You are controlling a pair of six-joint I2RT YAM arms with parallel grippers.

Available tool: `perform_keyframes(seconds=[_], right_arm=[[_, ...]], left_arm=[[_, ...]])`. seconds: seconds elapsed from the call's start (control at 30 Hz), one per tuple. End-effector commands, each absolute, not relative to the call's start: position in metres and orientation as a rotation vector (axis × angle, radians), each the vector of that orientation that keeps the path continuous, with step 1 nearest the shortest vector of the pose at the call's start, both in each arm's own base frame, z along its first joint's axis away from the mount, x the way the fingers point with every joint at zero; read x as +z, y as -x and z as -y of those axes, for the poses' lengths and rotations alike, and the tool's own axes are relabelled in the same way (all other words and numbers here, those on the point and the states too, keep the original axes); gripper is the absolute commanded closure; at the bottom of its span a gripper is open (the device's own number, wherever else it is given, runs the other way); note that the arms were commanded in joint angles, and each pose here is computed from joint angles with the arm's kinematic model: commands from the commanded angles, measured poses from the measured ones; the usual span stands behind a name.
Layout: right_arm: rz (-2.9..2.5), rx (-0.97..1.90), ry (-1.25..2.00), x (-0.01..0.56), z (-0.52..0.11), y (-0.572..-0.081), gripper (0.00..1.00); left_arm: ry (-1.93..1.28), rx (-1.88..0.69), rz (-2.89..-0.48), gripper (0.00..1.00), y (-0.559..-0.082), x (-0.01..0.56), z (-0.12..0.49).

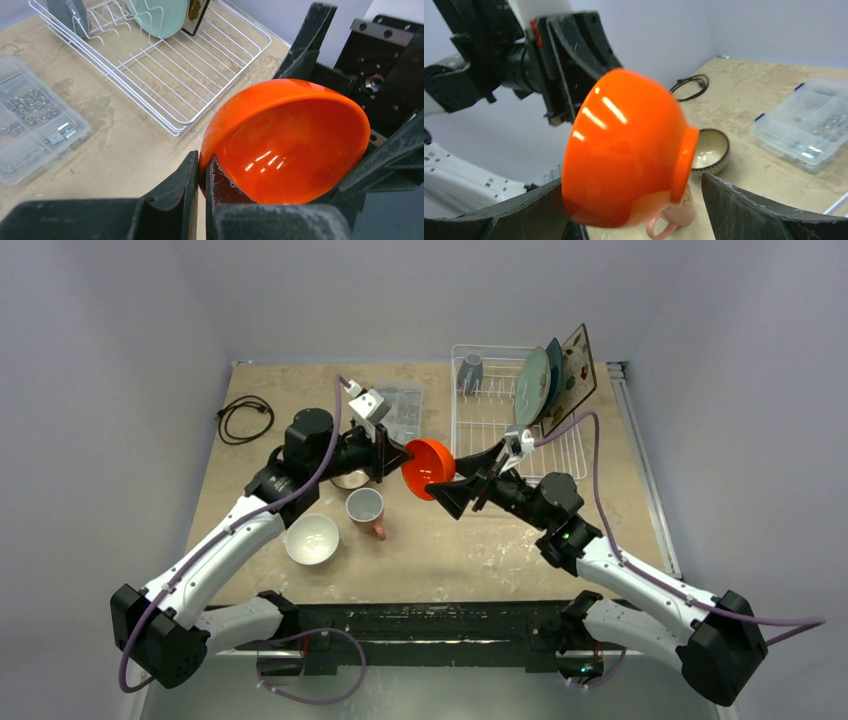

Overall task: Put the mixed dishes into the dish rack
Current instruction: Pick up the bowl from the center of the board.

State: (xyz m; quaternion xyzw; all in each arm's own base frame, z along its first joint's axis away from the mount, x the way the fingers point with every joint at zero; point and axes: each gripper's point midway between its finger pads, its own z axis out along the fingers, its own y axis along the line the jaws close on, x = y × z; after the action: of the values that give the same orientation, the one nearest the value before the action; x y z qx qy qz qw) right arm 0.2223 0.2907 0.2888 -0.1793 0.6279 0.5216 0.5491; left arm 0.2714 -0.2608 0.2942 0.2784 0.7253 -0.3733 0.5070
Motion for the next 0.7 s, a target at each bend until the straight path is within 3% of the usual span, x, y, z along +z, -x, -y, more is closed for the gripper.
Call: perform_keyframes(seconds=[0.0, 0.2, 0.5, 0.67], right_arm=[[-1.377, 1.123, 0.353, 0.333, -0.273, -0.236, 0.01], [-1.37, 1.119, 0.372, 0.341, -0.274, -0.235, 0.02], [-1.357, 1.233, 0.458, 0.337, -0.291, -0.222, 0.22], [-1.388, 1.249, 0.463, 0.328, -0.294, -0.221, 0.16]], left_arm=[[-0.708, -0.911, -1.665, 1.0, -0.267, 0.319, 0.266], [-0.711, -0.933, -1.684, 1.0, -0.267, 0.315, 0.269], [-0.707, -0.893, -1.696, 1.0, -0.271, 0.312, 0.266], [-0.696, -0.838, -1.694, 1.0, -0.275, 0.313, 0.259]])
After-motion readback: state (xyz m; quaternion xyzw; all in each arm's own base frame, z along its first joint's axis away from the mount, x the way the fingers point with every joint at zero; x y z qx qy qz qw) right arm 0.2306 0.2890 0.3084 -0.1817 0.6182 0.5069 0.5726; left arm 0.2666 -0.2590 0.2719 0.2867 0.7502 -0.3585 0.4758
